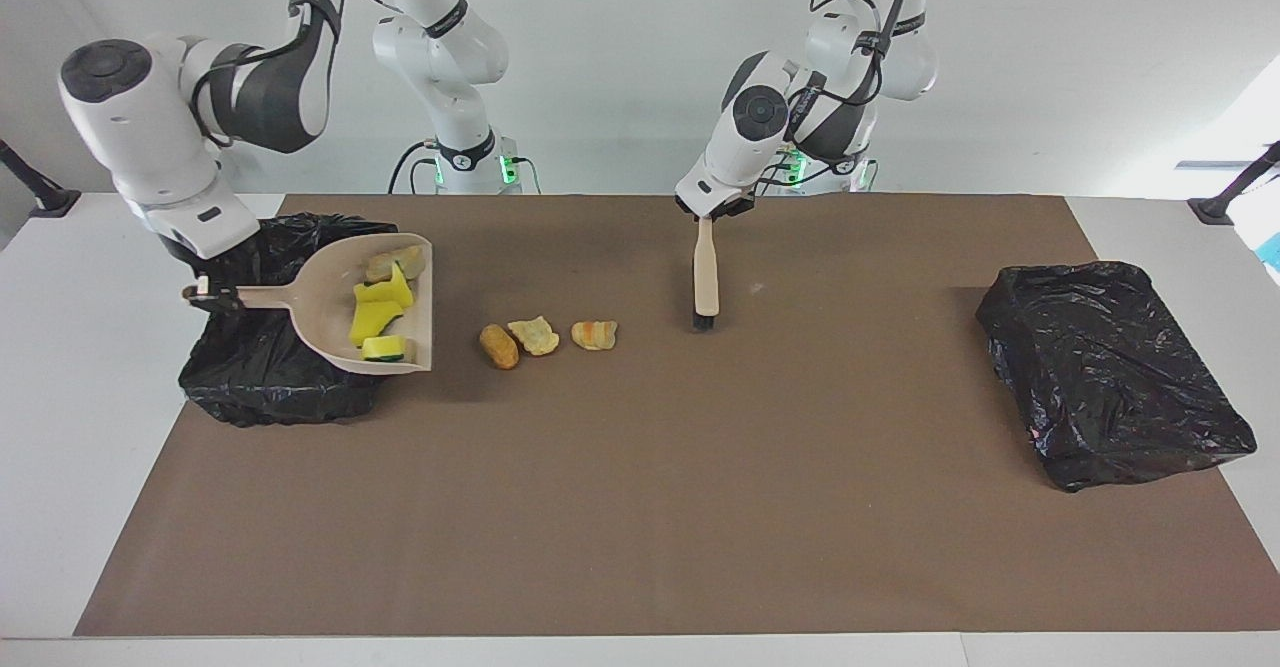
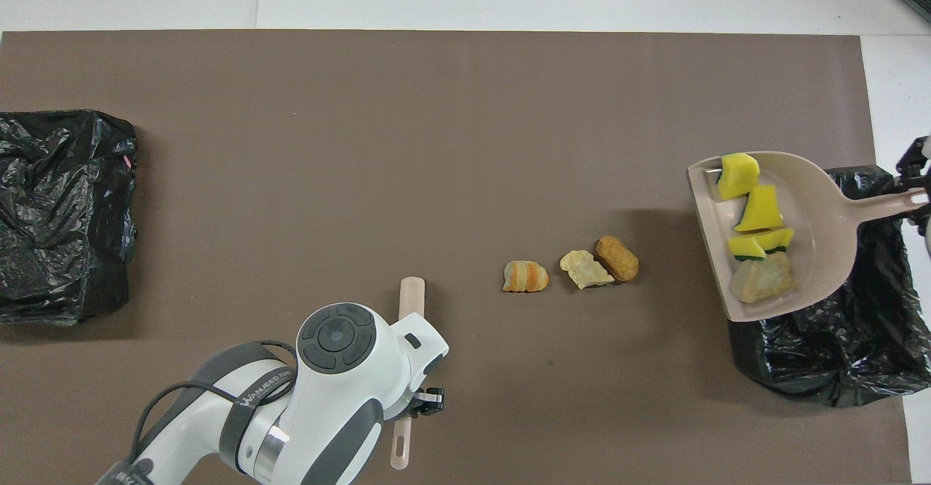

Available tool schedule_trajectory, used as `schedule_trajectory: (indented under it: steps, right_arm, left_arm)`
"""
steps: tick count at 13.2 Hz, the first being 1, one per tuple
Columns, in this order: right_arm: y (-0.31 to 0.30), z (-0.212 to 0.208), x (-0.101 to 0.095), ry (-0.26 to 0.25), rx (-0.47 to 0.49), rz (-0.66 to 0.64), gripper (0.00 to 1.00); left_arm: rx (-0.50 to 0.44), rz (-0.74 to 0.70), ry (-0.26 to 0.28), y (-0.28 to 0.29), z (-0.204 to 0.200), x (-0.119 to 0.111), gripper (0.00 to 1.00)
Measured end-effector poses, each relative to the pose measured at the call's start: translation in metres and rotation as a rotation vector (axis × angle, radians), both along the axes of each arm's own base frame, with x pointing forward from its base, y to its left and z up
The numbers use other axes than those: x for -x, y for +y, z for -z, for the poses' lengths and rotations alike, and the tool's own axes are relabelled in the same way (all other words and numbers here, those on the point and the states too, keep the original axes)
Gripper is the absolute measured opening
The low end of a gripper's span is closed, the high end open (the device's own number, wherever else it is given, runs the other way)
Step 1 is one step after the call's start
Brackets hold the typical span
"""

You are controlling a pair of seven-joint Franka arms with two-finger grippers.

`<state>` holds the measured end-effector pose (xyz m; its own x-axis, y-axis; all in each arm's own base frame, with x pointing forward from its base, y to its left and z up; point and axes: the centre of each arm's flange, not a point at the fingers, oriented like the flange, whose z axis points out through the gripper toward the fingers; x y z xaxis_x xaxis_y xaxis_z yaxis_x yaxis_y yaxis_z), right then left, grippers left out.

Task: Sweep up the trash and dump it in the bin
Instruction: 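Carry the dustpan with the right gripper over the bin and tip it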

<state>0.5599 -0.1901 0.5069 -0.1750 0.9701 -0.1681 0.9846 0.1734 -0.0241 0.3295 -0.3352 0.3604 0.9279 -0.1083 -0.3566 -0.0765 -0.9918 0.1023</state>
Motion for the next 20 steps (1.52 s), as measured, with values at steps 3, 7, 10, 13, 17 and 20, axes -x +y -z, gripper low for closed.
schedule_trajectory:
  steps: [3, 7, 10, 13, 17, 20]
  right_arm:
    - [-0.070, -0.004, 0.037, -0.015, 0.026, 0.018, 0.32]
    - [-0.085, 0.014, 0.080, -0.095, 0.211, 0.044, 0.32]
    - [-0.064, 0.016, 0.082, -0.080, 0.387, 0.116, 0.32]
    - [-0.027, 0.005, 0.078, -0.038, 0.506, 0.155, 0.32]
    - [-0.013, -0.025, 0.086, -0.022, 0.637, 0.126, 0.32]
    - [-0.029, -0.035, 0.095, -0.016, 0.703, 0.144, 0.32]
  left_arm:
    - [-0.018, -0.026, 0.003, -0.005, 0.002, 0.007, 0.26]
    - [-0.023, -0.038, -0.005, -0.008, 0.006, 0.012, 0.26]
    - [-0.028, -0.045, -0.006, -0.004, 0.015, 0.014, 0.26]
    - [-0.034, -0.055, -0.008, 0.001, 0.023, 0.016, 0.26]
    - [-0.037, -0.065, -0.007, 0.003, 0.024, 0.015, 0.61]
    - [-0.015, -0.110, -0.028, 0.011, 0.011, -0.005, 1.00]
